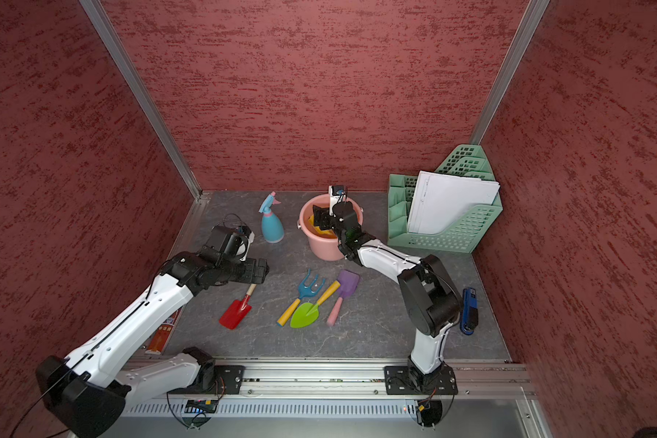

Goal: Organize the gardening tools
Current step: Place the gardening tool in the container, then pick up the gardening tool from the center of the board.

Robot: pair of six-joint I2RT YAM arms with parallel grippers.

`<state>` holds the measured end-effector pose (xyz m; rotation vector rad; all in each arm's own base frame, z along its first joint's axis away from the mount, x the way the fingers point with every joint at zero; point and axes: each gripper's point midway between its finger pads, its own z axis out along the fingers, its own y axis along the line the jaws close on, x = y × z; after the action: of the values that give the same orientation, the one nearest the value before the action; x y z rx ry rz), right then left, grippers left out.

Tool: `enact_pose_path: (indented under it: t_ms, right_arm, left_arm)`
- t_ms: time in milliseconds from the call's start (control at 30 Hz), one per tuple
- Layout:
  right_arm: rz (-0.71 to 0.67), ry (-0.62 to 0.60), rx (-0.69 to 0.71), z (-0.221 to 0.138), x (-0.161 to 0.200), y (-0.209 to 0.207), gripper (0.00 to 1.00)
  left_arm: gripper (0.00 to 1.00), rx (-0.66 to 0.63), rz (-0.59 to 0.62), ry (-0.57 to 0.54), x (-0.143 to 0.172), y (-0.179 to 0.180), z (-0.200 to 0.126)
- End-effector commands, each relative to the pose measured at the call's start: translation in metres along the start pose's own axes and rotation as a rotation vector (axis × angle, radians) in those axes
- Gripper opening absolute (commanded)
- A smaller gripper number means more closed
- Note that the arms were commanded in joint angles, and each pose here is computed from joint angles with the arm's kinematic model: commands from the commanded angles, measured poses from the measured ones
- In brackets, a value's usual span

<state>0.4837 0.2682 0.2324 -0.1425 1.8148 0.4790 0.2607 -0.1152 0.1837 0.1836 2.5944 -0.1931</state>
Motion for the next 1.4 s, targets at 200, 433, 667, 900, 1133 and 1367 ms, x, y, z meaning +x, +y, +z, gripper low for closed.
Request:
enact_pose_path:
  t_ms: [200,433,667,900,1133,1367]
  right_arm:
    - [0.061,-0.125,-0.016,-0.079,-0.074,0.006,0.9]
    - [0.092,-0.12,-0.002,-0.163,-0.094,-0.001,0.92]
    - [0.123,-0.146,-0.012,-0.228,-0.099,-0.008,0.92]
    - [0.135,-0.112,-0.023,-0.248,-0.087,-0.01,0.92]
    - [0.152,-0.102,-0.023,-0.255,-0.075,-0.014,0.92]
    - [0.155,-0.105,-0.021,-0.258,-0.074,-0.015,0.92]
  left_arm:
    - [0.92,-0.112,0.035,0.191,0.026,0.016,0.04]
    - [0.83,-0.166,0.081,0.289,0.032,0.022,0.075]
    - [0.81,-0.221,0.104,0.306,0.023,0.03,0.105]
    - [0.75,-0.236,0.092,0.33,0.021,0.035,0.131]
    - [0.65,-0.251,0.085,0.379,0.031,0.045,0.151]
    - [0.34,-0.247,0.063,0.403,0.037,0.051,0.16]
